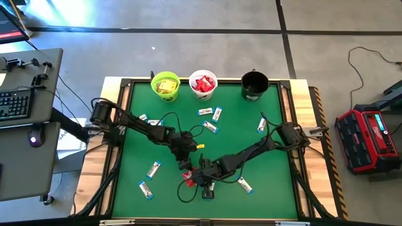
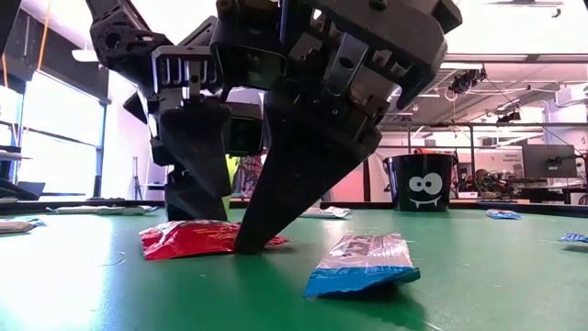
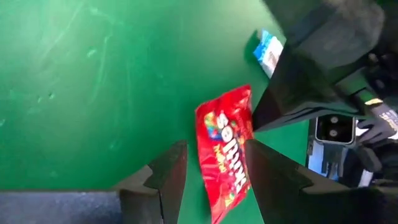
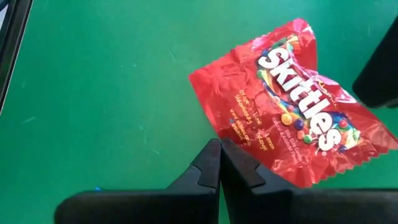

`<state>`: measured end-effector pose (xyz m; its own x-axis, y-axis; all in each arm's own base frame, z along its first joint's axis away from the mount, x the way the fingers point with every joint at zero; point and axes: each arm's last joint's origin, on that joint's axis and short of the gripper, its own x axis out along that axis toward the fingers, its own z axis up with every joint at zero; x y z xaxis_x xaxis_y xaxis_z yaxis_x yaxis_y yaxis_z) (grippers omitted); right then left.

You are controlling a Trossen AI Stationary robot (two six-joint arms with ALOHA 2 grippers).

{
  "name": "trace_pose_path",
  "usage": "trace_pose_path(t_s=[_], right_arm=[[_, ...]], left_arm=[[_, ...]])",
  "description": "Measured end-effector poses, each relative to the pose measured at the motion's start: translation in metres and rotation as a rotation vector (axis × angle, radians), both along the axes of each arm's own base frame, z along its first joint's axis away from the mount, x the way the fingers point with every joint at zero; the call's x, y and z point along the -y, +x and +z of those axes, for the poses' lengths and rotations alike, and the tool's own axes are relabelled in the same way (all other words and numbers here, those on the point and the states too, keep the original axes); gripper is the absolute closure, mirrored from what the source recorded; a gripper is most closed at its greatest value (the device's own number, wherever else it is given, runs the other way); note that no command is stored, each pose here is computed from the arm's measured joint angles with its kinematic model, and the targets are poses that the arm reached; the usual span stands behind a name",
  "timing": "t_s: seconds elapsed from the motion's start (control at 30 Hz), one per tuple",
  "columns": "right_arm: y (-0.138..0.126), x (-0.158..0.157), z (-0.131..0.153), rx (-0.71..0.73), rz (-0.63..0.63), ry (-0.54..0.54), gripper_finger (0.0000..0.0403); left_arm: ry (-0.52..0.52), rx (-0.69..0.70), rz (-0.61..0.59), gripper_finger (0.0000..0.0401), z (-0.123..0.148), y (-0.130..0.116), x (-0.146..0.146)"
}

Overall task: Sort candy by brand, put in halloween buckets
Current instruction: Put the red candy into the white bucket

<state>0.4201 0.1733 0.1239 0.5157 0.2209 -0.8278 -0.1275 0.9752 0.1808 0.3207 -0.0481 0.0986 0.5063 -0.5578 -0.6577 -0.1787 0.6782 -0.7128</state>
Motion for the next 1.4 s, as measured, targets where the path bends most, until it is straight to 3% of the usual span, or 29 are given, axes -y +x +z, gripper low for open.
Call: trace_pose_path(t_s=[0.8,1.23,1.4], right_arm=[[0.005,0.005,-0.001,0.044,-0.019,-0.050,0.0403],[0.008,0.012,-0.001,0.061,-0.033,-0.055,0.0403],[0.010,0.015,0.000,0.066,-0.045,-0.059,0.0403]], left_arm=[[0.061,-0.022,-0.035,0.0244,-0.004,-0.004,0.000],[0.044,0.015,-0.123,0.0245,-0.003,-0.005,0.008],[0.025,0.039,-0.179,0.0271,-0.002,-0.006,0.013]])
